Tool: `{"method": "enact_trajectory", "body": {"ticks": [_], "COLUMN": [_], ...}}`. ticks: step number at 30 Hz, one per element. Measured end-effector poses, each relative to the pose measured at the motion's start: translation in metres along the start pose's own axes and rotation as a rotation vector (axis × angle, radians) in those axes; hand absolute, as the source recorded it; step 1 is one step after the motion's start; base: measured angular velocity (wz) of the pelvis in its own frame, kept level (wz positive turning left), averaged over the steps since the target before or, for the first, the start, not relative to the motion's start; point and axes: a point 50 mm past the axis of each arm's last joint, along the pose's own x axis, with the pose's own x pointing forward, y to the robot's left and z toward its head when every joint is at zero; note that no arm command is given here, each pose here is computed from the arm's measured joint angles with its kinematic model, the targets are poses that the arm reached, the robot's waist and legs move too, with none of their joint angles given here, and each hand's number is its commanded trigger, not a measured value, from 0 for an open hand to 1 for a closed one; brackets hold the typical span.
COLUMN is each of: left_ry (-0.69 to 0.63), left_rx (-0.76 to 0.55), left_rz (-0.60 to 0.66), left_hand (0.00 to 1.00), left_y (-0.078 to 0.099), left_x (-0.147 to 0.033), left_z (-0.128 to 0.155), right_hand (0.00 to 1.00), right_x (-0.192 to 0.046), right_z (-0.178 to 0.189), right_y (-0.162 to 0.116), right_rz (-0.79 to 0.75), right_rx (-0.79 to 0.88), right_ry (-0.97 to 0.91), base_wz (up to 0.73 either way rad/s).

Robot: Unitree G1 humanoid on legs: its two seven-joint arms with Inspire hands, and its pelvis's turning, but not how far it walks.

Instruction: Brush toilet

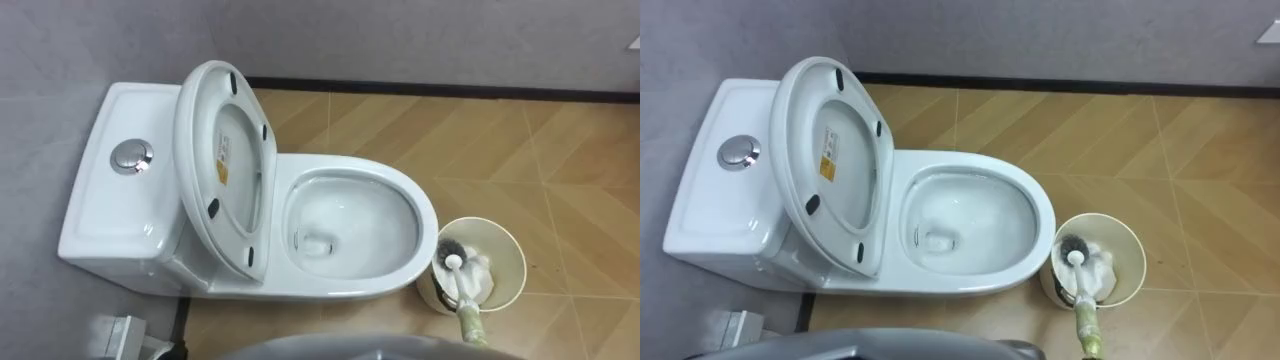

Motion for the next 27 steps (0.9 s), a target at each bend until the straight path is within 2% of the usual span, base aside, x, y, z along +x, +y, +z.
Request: {"method": "enact_trajectory", "body": {"ticks": [6, 13, 21, 24, 27], "left_ry": [-0.002, 0.005, 0.021, 0.033, 0.049], "left_rx": [0.007, 0.006, -0.001, -0.002, -0.002], "left_rz": [-0.007, -0.01, 0.0, 0.001, -0.001], "left_hand": [0.0, 0.0, 0.0, 0.0, 0.0], "left_y": [0.0, -0.001, 0.001, 0.001, -0.001], "left_x": [0.0, 0.0, 0.0, 0.0, 0.0], "left_z": [0.001, 0.0, -0.002, -0.003, -0.007], "right_hand": [0.0, 0.0, 0.0, 0.0, 0.0], "right_x": [0.0, 0.0, 0.0, -0.001, -0.001], "right_z": [-0.006, -0.006, -0.008, -0.01, -0.012], "right_y": [0.001, -0.002, -0.008, -0.011, -0.014], "right_rz": [-0.004, -0.03, -0.111, -0.155, -0.186], "right_rx": [-0.075, -0.085, 0.038, 0.122, 0.285], "right_ry": [0.037, 0.05, 0.056, 0.063, 0.071], "base_wz": [-0.05, -0.1, -0.07, 0.0, 0.05]}}
